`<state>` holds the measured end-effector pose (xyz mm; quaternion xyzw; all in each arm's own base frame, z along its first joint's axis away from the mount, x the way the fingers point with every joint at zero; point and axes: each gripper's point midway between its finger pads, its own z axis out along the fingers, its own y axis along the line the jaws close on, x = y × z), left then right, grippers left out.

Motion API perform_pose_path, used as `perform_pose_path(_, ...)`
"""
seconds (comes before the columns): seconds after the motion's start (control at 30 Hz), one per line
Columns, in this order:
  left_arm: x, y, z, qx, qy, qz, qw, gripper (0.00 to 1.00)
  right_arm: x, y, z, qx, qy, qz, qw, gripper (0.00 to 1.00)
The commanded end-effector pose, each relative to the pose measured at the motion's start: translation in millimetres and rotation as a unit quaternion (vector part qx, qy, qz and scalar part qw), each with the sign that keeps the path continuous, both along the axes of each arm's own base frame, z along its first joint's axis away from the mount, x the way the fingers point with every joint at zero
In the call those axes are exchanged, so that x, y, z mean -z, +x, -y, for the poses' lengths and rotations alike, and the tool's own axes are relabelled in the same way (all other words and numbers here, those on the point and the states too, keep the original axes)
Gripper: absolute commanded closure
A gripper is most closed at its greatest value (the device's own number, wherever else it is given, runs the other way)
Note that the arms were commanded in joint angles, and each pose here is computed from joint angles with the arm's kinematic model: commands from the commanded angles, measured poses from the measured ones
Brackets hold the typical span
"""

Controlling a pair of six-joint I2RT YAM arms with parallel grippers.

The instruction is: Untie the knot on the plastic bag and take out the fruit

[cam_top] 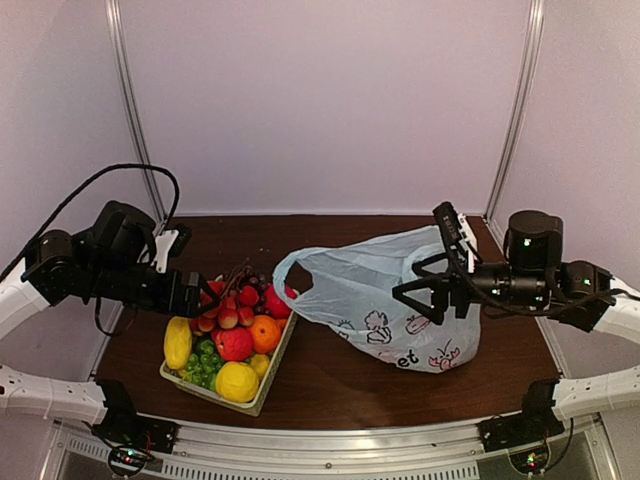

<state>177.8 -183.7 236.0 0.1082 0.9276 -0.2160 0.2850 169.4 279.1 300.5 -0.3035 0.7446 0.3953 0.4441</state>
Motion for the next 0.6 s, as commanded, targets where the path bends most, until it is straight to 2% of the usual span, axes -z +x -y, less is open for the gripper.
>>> perform_pose_path(0.0,-28,13,9,0.005,-0.02,0.04,0.999,0.03,-30,-1,5,0.012,0.028,-0.001,1.0,0.01)
perform_pose_path(0.07,-33,14,8,0.004,-0.023,0.047,0.999,0.03,-31,11,17,0.066,0.017,-0.018,0.998,0.01)
perform_pose_path(0.17,-39,14,8,0.004,-0.026,0.054,0.998,0.03,6,18,39,0.133,-0.045,-0.074,0.987,0.01)
perform_pose_path(0.27,-43,15,7,0.005,-0.026,0.06,0.998,0.03,20,4,46,0.123,-0.042,-0.106,0.986,0.02)
perform_pose_path(0.37,-46,16,9,0.01,-0.026,0.063,0.998,0.03,14,-16,53,0.094,-0.01,-0.122,0.988,0.03)
perform_pose_path(0.5,-48,19,13,0.018,-0.023,0.067,0.997,0.03,12,-33,80,0.108,-0.032,-0.141,0.984,0.03)
perform_pose_path(0.57,-50,20,15,0.021,-0.022,0.071,0.997,0.03,2,-45,80,0.078,-0.012,-0.138,0.987,0.04)
